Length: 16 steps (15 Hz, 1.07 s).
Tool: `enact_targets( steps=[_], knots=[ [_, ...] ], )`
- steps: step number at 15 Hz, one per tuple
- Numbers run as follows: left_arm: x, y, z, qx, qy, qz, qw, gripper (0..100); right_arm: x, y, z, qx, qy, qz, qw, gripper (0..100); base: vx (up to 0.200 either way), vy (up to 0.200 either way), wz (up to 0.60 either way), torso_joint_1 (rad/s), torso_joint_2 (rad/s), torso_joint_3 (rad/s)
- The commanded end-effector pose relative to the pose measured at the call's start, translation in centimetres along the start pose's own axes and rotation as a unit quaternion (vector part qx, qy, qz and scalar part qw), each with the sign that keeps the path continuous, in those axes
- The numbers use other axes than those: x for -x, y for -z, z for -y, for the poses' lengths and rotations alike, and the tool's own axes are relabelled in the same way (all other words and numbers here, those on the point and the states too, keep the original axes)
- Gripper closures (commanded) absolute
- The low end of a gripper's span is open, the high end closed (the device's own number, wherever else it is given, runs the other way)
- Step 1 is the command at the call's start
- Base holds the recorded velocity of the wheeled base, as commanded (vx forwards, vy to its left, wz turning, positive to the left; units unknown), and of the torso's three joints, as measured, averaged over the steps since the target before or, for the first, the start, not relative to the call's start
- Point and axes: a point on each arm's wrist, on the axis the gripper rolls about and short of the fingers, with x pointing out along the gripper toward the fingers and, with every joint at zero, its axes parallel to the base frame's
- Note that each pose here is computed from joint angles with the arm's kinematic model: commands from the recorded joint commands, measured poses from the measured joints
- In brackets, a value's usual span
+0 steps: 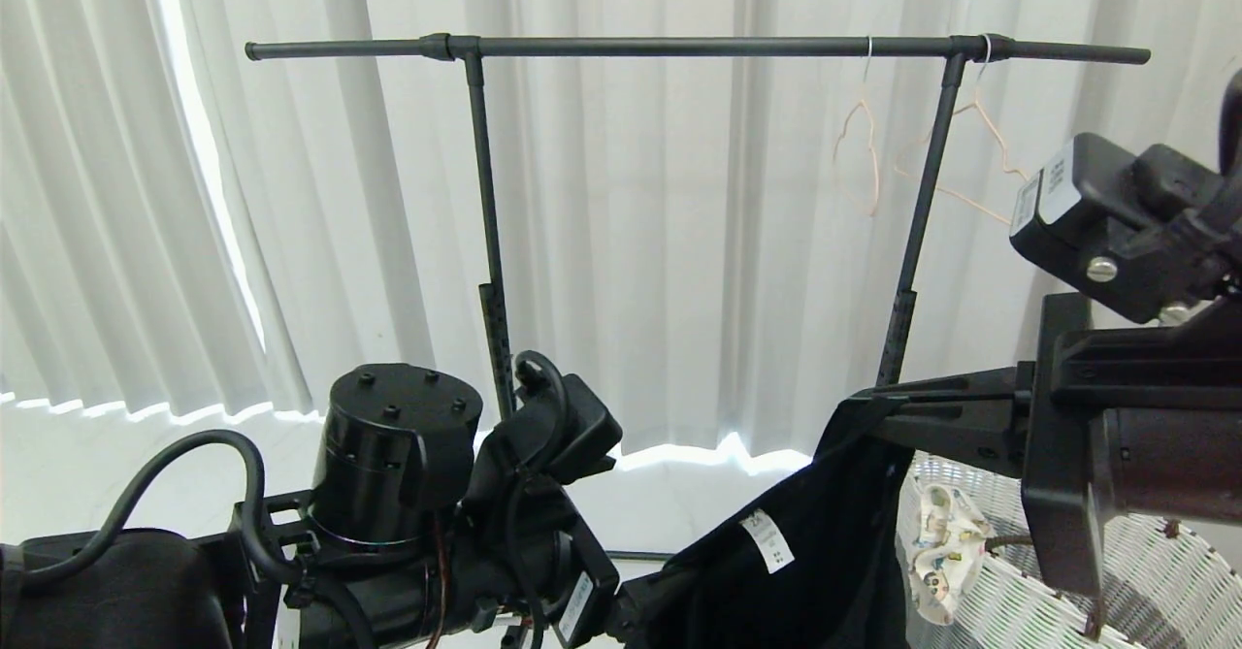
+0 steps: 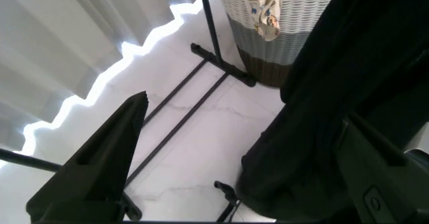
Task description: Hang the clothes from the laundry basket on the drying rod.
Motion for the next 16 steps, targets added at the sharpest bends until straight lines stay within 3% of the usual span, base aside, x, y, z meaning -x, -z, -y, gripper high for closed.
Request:
enact_targets(
  steps=[1,4,9,13,14,16],
  knots=[
    [0.1,-0.1,0.0,0.000,0.000,0.002,1.0000,0,-0.4,0.0,-0.1,0.001,-0.003,-0.004,1.0000,100,0.000,0.000,0.00,0.000,0.00,0.000],
    [0.1,0.1,0.0,0.000,-0.002,-0.001,1.0000,0,-0.4,-0.1,-0.1,0.001,-0.004,-0.002,1.0000,100,0.000,0.000,0.00,0.000,0.00,0.000],
    [0.1,2.7,0.4,0.000,0.004,-0.046,0.9989,0,-0.3,-0.1,-0.2,0.013,-0.028,0.003,0.9995,100,0.000,0.000,0.00,0.000,0.00,0.000],
    [0.1,2.4,1.2,-0.007,0.038,-0.038,0.9985,0,-0.7,0.0,-0.5,0.022,-0.043,-0.001,0.9988,100,0.000,0.000,0.00,0.000,0.00,0.000],
    [0.6,2.2,1.8,-0.012,0.073,-0.026,0.9969,0,-1.1,0.0,-0.5,0.022,-0.042,-0.003,0.9989,100,0.000,0.000,0.00,0.000,0.00,0.000],
    [0.6,2.1,1.9,-0.011,0.090,-0.023,0.9956,0,-1.5,-0.2,-0.5,0.022,-0.042,-0.002,0.9989,100,0.000,0.000,0.00,0.000,0.00,0.000]
  ],
)
